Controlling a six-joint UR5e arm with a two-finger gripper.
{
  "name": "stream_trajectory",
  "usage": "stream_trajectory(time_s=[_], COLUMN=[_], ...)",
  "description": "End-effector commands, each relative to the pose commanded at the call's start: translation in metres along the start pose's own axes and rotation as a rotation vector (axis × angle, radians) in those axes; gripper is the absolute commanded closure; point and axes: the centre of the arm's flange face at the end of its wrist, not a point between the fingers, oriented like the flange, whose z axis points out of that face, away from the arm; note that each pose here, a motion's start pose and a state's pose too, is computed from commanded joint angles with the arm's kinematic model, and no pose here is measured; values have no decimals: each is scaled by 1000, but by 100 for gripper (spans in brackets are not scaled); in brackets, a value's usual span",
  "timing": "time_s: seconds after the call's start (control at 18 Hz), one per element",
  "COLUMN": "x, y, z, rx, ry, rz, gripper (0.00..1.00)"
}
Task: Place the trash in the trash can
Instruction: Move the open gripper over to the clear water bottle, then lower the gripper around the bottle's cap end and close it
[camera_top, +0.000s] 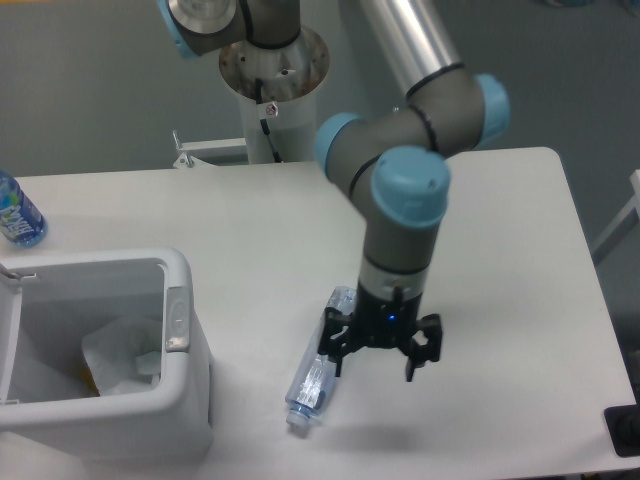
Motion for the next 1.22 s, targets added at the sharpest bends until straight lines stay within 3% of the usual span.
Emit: stream_trajectory(time_s=[0.22,0.5,1.22], x=[28,31,39], y=[-1,3,8], z=[33,65,110], rx=[-42,-79,-156], ry=[40,60,43], rz=[25,34,56], gripper=[0,0,0])
